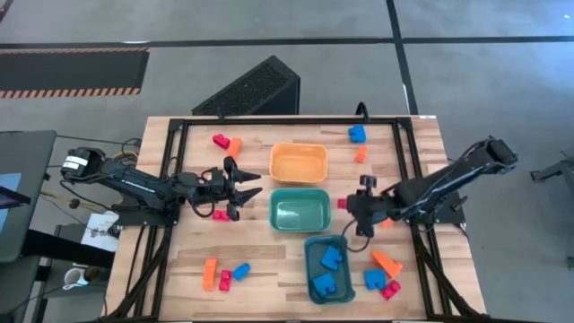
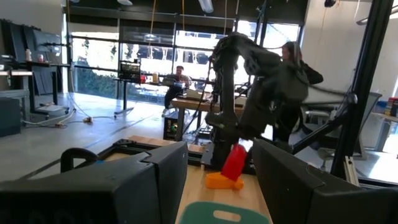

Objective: Sort & place blocks by color
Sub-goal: Put the red game piece into the green bin

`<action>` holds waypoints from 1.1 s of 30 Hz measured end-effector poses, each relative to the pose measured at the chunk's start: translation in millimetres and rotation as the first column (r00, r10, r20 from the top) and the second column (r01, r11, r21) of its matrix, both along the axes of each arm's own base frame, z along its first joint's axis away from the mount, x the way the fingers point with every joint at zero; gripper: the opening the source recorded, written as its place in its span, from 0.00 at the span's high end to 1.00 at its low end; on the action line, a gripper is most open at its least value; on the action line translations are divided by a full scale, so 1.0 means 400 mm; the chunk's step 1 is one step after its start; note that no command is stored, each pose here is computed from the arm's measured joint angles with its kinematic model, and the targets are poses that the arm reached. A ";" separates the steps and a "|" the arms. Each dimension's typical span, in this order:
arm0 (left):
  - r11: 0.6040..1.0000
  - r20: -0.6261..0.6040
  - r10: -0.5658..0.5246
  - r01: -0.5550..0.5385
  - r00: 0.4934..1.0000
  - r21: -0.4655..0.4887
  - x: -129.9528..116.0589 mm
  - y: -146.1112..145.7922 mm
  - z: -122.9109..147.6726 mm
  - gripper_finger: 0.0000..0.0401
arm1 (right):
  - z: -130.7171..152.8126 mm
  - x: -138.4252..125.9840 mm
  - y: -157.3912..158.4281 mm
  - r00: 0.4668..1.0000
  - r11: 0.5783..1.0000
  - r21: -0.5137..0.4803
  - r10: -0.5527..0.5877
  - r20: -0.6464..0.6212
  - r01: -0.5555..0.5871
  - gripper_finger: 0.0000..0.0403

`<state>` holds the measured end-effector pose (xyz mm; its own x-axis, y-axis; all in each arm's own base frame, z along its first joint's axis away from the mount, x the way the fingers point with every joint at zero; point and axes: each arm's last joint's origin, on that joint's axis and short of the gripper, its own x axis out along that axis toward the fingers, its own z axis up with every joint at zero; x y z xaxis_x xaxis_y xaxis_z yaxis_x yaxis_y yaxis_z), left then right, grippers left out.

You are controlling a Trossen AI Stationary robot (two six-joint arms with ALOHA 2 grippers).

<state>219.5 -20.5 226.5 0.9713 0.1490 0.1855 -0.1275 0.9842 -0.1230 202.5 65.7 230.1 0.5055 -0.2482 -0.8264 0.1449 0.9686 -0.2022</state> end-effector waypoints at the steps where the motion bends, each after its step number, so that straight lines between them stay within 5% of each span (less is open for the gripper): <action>1: 1.000 0.001 0.000 0.000 1.000 0.000 0.000 0.000 0.000 0.57 | 0.009 0.000 -0.007 1.000 1.000 0.001 0.001 0.026 -0.001 0.62; 5: 1.000 0.000 0.000 0.000 1.000 0.000 0.000 0.000 0.000 0.57 | 0.055 0.012 -0.026 0.981 1.000 0.029 0.003 0.194 -0.009 0.66; 12: 1.000 0.002 0.000 0.000 1.000 0.000 0.000 0.000 0.000 0.57 | 0.118 0.074 -0.015 0.862 0.987 0.003 0.139 0.487 -0.161 0.61; 33: 1.000 -0.004 0.000 0.000 1.000 0.001 0.000 0.000 -0.001 0.57 | -0.033 0.245 -0.061 0.878 0.955 0.127 0.187 0.441 -0.267 0.64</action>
<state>219.6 -20.5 226.1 0.9720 0.1489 0.1815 -0.1282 0.9843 -0.1214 300.5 41.2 216.8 0.8387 0.0471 -0.5425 -0.0512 0.9987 0.0076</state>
